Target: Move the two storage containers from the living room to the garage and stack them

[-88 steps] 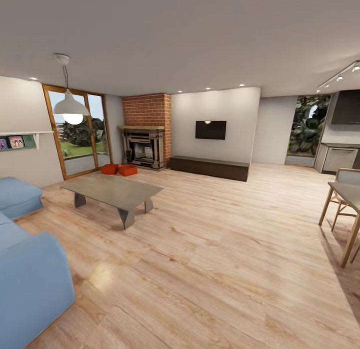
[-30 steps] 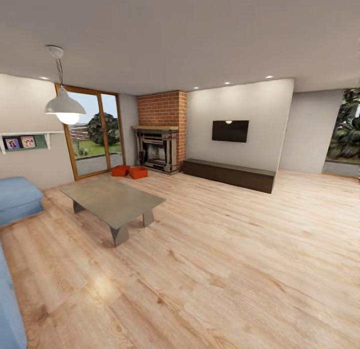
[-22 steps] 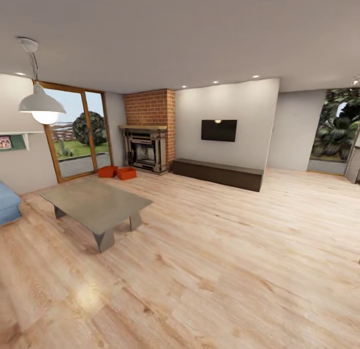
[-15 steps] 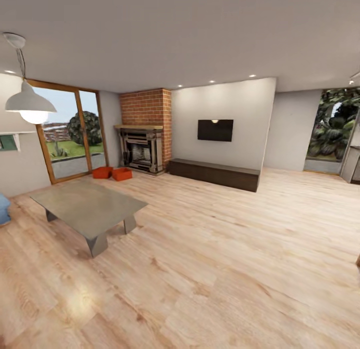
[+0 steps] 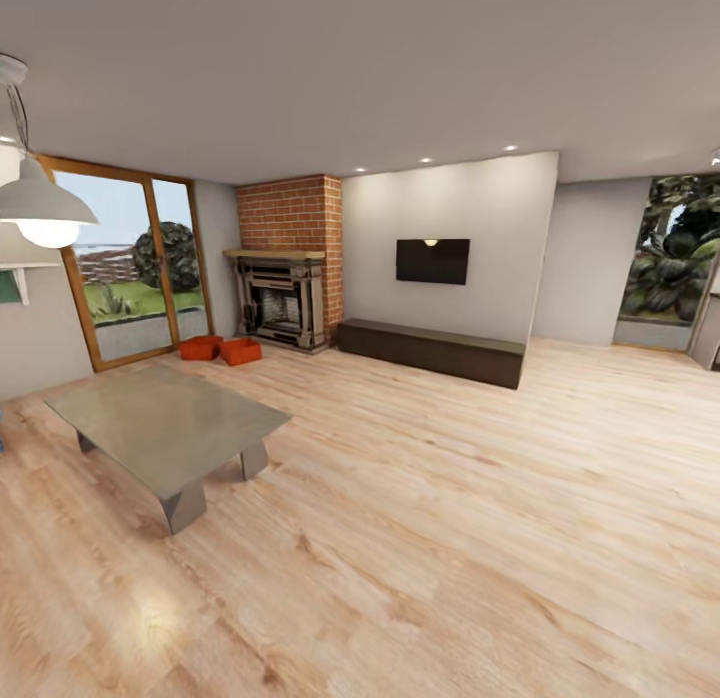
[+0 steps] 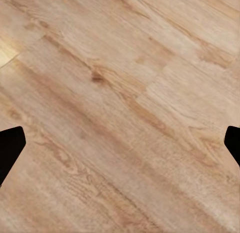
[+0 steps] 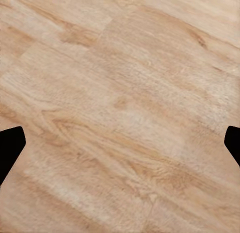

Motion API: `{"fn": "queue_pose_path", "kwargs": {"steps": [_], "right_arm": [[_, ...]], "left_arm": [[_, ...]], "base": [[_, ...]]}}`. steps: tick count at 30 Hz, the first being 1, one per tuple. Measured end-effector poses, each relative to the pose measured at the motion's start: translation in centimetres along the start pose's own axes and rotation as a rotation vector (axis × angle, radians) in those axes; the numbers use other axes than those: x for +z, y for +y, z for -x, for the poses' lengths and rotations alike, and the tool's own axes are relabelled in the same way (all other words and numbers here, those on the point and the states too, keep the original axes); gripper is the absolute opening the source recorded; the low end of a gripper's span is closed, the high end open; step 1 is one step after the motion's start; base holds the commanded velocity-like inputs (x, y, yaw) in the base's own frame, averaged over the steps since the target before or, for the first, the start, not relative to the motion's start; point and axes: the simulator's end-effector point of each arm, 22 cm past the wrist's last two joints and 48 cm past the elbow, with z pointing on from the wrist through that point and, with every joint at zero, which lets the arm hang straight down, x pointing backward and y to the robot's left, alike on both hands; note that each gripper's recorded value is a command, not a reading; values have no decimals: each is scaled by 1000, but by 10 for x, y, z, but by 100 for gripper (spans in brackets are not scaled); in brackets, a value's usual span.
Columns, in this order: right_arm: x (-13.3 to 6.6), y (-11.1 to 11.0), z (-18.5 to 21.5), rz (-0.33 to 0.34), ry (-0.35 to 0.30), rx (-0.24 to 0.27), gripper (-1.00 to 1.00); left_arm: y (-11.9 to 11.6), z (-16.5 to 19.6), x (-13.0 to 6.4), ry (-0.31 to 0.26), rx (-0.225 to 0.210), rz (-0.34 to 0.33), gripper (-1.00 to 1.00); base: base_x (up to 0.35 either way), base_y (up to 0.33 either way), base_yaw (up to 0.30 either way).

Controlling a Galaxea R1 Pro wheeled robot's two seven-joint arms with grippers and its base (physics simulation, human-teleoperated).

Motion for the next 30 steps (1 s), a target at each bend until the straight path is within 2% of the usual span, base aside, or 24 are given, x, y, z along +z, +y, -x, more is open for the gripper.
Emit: {"fn": "queue_pose_path", "kwargs": {"steps": [9,30], "right_arm": [[0,1,0,1,0,-1,100],[0,0,0,1,0,-1,100]], "left_arm": [[0,-1,0,2,0,1,100],[-1,-1,0,2,-1,-1,100]], "base": [[327,-114,206],[311,-166,7]]}}
